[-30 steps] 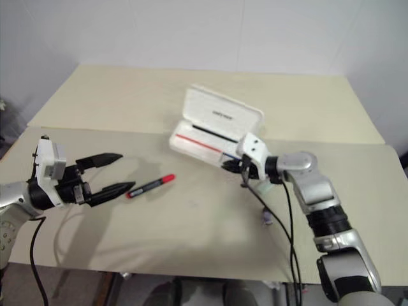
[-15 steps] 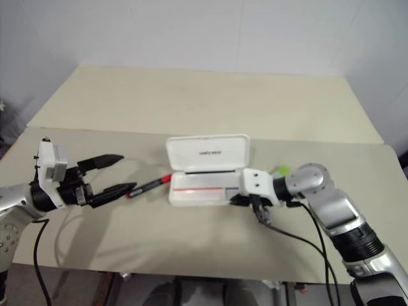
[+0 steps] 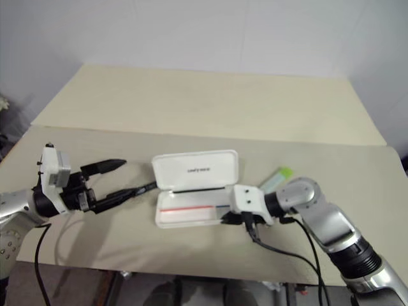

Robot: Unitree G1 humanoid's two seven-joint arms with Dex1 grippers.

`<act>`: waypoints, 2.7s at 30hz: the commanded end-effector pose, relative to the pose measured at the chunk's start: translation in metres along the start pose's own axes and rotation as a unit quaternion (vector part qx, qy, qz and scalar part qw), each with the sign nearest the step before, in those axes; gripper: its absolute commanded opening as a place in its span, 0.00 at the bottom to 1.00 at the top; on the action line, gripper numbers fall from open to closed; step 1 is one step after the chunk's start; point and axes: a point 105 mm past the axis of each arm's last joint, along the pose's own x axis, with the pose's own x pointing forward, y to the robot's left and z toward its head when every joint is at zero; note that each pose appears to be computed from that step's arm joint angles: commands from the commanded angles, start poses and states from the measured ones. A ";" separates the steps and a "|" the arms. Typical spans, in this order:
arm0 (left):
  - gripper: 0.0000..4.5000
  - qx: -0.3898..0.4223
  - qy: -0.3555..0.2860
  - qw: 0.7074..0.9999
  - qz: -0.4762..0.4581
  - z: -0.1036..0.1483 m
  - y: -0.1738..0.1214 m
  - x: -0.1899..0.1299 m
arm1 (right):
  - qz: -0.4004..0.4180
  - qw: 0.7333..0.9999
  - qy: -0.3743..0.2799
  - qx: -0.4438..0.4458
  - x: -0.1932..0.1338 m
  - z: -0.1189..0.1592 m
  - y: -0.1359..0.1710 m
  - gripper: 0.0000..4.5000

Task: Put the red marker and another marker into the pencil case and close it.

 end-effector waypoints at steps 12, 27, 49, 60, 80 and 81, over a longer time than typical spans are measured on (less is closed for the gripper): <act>1.00 0.007 -0.020 0.998 -0.051 0.007 -0.027 -0.020 | -0.016 1.000 -0.015 -0.008 0.008 0.007 -0.007 0.01; 1.00 0.029 -0.014 0.999 -0.036 0.002 -0.023 -0.023 | -0.039 0.998 -0.035 -0.020 0.003 0.000 -0.016 0.78; 1.00 0.017 0.006 0.997 0.076 -0.009 -0.001 -0.046 | -0.085 0.987 -0.115 -0.076 -0.053 0.007 -0.036 0.78; 1.00 -0.052 0.017 0.993 0.104 -0.045 0.042 -0.054 | -0.117 0.981 -0.145 -0.052 -0.082 0.009 -0.058 0.78; 1.00 -0.070 0.099 0.992 -0.018 -0.076 0.075 -0.009 | -0.163 0.977 -0.132 -0.042 -0.085 0.005 -0.057 0.78; 1.00 -0.063 0.107 0.992 -0.021 -0.077 0.076 -0.006 | -0.165 0.977 -0.132 -0.042 -0.085 0.005 -0.057 0.78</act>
